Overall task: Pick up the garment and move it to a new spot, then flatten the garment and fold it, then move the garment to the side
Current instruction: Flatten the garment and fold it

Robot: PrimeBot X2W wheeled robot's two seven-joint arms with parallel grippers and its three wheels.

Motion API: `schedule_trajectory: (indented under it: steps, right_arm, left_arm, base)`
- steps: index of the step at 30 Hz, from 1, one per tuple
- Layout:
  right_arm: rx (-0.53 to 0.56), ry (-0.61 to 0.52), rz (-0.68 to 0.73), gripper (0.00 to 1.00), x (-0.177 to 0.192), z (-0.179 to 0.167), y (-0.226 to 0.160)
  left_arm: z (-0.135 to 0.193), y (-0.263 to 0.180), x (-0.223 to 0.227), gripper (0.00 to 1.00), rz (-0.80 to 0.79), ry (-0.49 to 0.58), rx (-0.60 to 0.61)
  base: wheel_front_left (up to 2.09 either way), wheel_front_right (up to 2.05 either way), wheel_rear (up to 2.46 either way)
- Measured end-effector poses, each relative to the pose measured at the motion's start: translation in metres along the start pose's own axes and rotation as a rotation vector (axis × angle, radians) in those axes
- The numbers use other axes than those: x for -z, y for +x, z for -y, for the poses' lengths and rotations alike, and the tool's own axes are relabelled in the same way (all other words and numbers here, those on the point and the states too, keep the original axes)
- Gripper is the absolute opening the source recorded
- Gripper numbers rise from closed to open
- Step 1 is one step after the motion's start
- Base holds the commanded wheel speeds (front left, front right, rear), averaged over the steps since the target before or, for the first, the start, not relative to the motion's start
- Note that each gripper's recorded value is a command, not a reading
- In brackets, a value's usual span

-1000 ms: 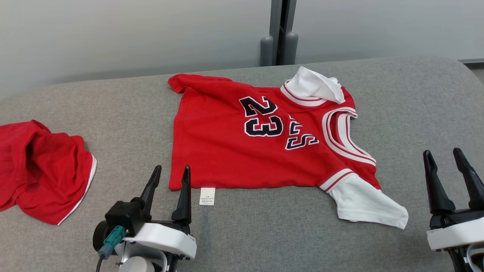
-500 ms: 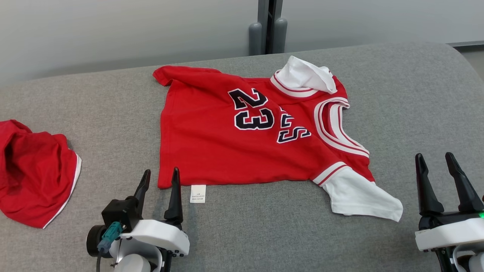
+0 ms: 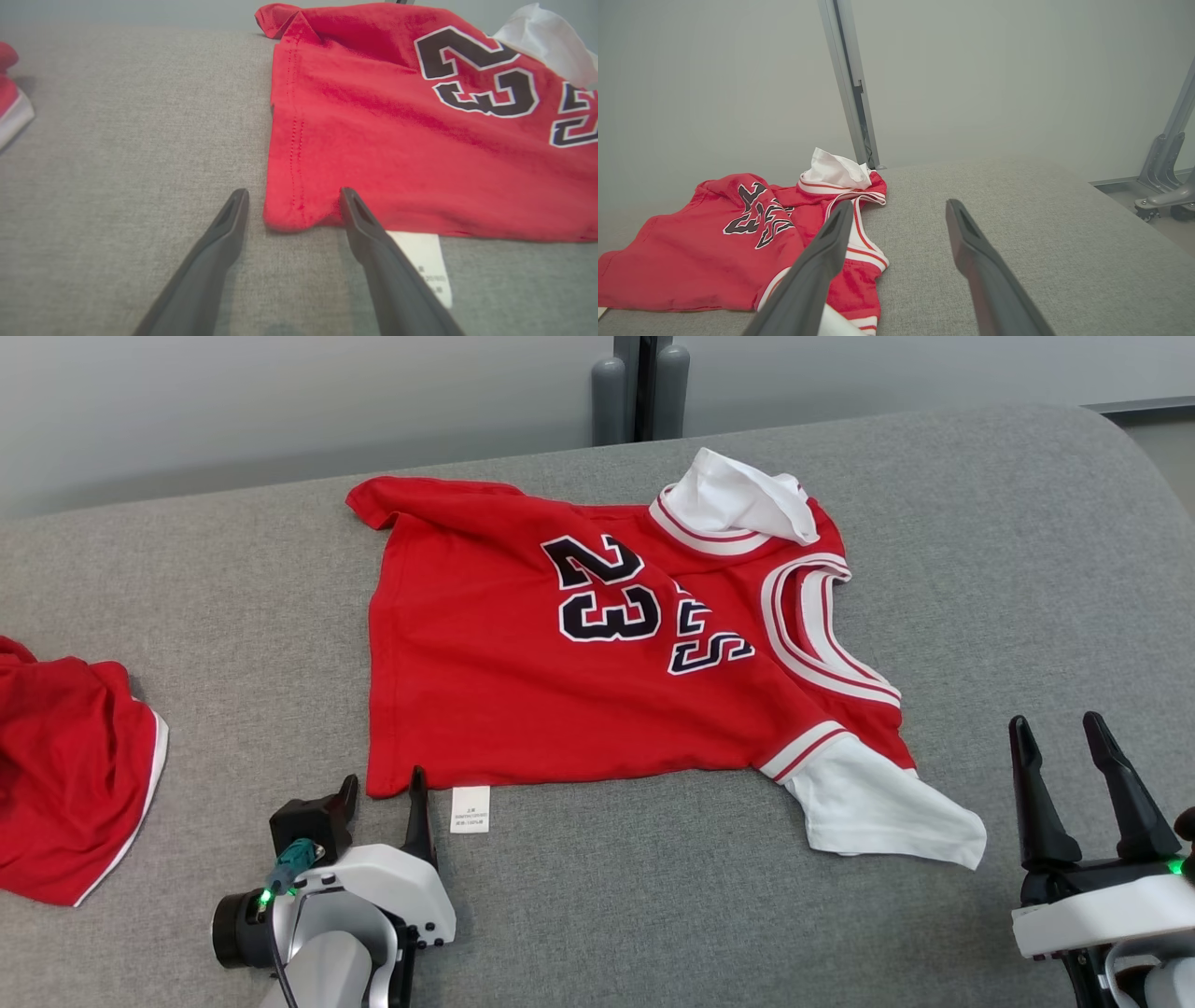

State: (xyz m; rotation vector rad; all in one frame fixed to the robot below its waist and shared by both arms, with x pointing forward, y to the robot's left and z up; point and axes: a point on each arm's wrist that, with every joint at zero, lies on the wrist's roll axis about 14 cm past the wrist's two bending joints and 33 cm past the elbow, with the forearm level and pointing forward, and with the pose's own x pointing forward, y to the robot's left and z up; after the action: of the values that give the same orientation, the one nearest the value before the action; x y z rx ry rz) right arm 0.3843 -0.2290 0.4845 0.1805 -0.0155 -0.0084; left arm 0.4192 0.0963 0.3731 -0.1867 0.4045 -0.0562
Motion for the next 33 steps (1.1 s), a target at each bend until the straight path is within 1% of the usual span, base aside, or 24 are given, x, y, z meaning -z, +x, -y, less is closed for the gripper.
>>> schedule_trajectory:
  steps: [6, 11, 12, 13, 20, 24, 26, 27, 30, 33]
  right_arm:
    - [0.007, 0.003, -0.008, 1.0, 0.003, 0.002, 0.001]
    - [0.009, 0.005, -0.011, 1.0, 0.004, 0.002, 0.003]
    - [0.01, 0.004, -0.01, 1.0, 0.004, 0.002, 0.003]
    - [0.01, 0.004, -0.009, 1.0, 0.004, 0.003, 0.004]
    - [0.047, 0.006, -0.01, 1.0, 0.003, 0.014, -0.001]
    - [0.077, 0.037, -0.025, 1.0, 0.009, 0.02, -0.011]
    - [0.079, 0.061, -0.047, 1.0, 0.017, 0.019, -0.017]
    - [0.083, 0.1, -0.083, 1.0, 0.029, 0.016, -0.024]
    - [0.074, 0.157, -0.164, 1.0, 0.053, 0.008, -0.037]
    - [0.061, 0.176, -0.23, 1.0, 0.071, 0.003, -0.046]
  left_arm:
    - [-0.003, 0.007, 0.009, 1.0, -0.045, -0.01, -0.015]
    - [0.002, 0.011, 0.01, 1.0, -0.055, -0.017, 0.007]
    - [0.003, 0.012, 0.011, 0.46, -0.059, -0.015, 0.013]
    - [0.003, 0.012, 0.011, 0.0, -0.058, -0.015, 0.014]
    - [0.011, 0.015, -0.001, 0.0, -0.021, -0.03, 0.042]
    - [0.017, 0.014, -0.012, 0.0, 0.024, -0.042, 0.062]
    - [0.018, 0.013, -0.022, 0.0, 0.058, -0.046, 0.066]
    - [0.019, 0.011, -0.026, 0.0, 0.077, -0.048, 0.071]
    - [0.02, 0.007, -0.025, 0.0, 0.082, -0.04, 0.075]
    - [0.021, 0.005, -0.025, 0.0, 0.086, -0.034, 0.08]
  base:
    - [0.0, 0.0, 0.0]
    - [0.0, 0.0, 0.0]
    - [0.0, 0.0, 0.0]
    - [0.0, 0.0, 0.0]
    - [0.0, 0.0, 0.0]
    - [0.0, 0.0, 0.0]
    - [0.0, 0.0, 0.0]
    - [0.0, 0.0, 0.0]
    - [0.0, 0.0, 0.0]
    - [0.0, 0.0, 0.0]
